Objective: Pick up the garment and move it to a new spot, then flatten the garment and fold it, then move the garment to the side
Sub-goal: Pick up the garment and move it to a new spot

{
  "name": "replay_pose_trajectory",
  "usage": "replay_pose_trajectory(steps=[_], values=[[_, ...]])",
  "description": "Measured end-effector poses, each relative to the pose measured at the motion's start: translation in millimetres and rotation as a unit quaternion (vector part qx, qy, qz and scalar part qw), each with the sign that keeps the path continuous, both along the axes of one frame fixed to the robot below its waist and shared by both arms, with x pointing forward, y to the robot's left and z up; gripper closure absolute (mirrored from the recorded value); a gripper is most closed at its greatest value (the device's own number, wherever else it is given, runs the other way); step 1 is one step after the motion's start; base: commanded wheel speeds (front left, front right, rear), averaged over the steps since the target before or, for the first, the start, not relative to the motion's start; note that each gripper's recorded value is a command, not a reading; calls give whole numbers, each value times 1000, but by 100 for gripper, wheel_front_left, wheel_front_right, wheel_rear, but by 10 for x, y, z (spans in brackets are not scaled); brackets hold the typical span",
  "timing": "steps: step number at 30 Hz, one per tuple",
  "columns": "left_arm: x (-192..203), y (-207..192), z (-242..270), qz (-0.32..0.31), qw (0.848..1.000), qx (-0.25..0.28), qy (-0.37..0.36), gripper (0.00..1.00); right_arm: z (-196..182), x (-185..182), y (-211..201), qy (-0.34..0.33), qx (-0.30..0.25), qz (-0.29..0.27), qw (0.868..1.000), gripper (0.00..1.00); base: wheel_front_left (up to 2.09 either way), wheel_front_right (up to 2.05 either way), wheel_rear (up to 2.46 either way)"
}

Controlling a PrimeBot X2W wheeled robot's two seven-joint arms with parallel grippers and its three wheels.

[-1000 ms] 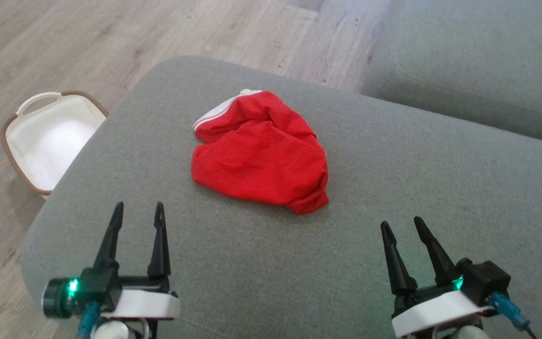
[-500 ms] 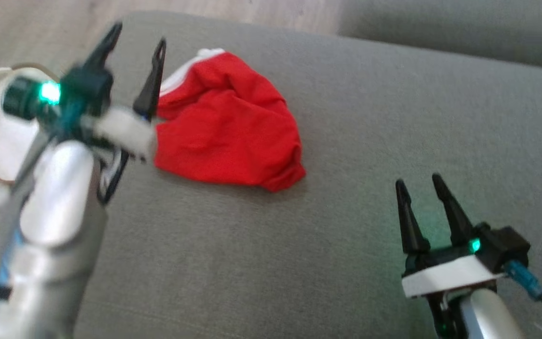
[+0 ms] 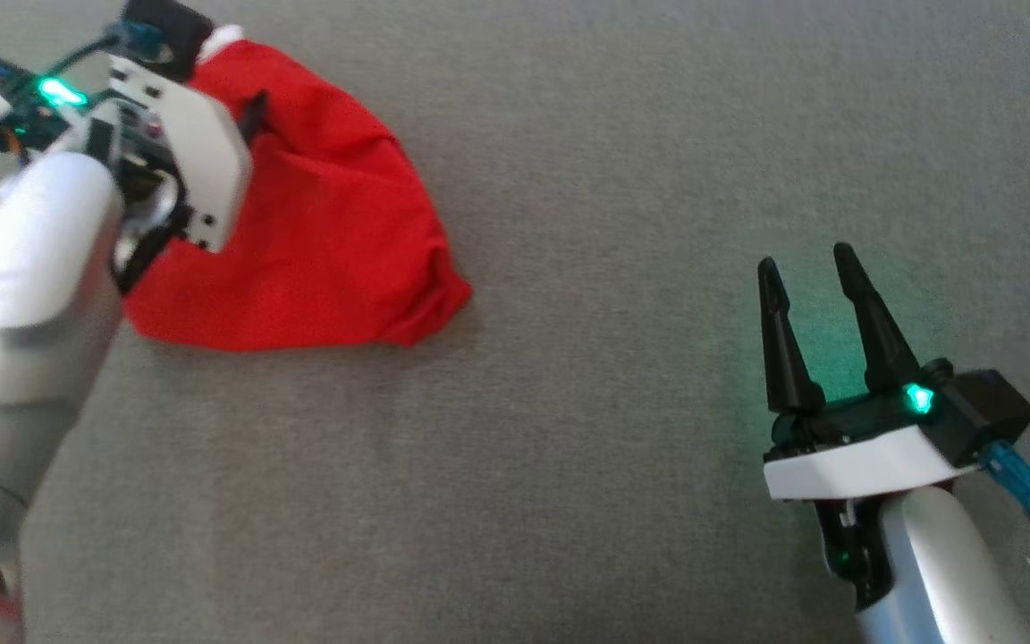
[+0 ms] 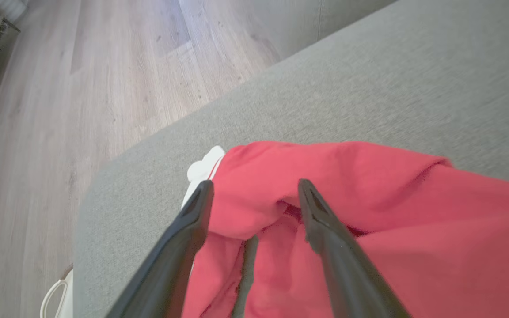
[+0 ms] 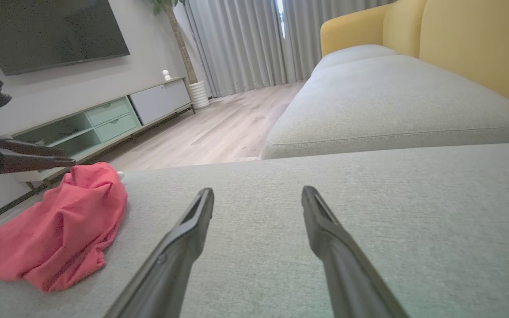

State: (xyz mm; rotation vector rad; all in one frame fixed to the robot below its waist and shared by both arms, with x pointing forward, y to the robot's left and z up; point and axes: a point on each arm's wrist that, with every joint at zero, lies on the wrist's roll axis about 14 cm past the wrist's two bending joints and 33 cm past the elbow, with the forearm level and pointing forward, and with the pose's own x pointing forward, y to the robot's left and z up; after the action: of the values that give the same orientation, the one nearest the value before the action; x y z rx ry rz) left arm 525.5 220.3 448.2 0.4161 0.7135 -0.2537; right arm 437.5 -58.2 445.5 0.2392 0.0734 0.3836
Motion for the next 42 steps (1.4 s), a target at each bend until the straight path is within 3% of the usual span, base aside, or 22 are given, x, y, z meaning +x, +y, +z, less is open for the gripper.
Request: replay_pose_trajectory(steps=[11, 12, 13, 14, 19, 22, 25, 33, 42], values=[[113, -64, -509, -2, 997, 4, 71, 0, -193, 23, -228, 24, -9, -30, 999, 0, 0, 0, 0], [110, -75, -527, -2, 997, 3, 74, 71, -196, 20, -228, 24, -9, -30, 999, 0, 0, 0, 0], [113, -90, -531, -3, 997, 0, 76, 71, -193, 20, -227, 24, -8, -30, 999, 0, 0, 0, 0], [114, -105, -532, -4, 997, -1, 77, 100, -189, 21, -226, 24, -6, -30, 999, 0, 0, 0, 0], [162, -175, -419, -20, 998, -7, 51, 100, -109, 48, -218, 13, -5, -29, 999, 0, 0, 0, 0], [341, -251, -99, -40, 999, -19, -24, 100, -44, 35, -224, 5, -5, -30, 1000, 0, 0, 0, 0], [517, -385, 363, -67, 990, -34, -122, 100, 50, 23, -269, -5, -1, -38, 999, 0, 0, 0, 0], [486, -1043, 1505, -157, 931, -95, -315, 100, 345, -78, -471, -36, 2, -68, 997, 0, 0, 0, 0], [141, -2264, 2279, -257, 851, -208, -408, 100, 498, -289, -823, -46, 10, -119, 992, 0, 0, 0, 0]])
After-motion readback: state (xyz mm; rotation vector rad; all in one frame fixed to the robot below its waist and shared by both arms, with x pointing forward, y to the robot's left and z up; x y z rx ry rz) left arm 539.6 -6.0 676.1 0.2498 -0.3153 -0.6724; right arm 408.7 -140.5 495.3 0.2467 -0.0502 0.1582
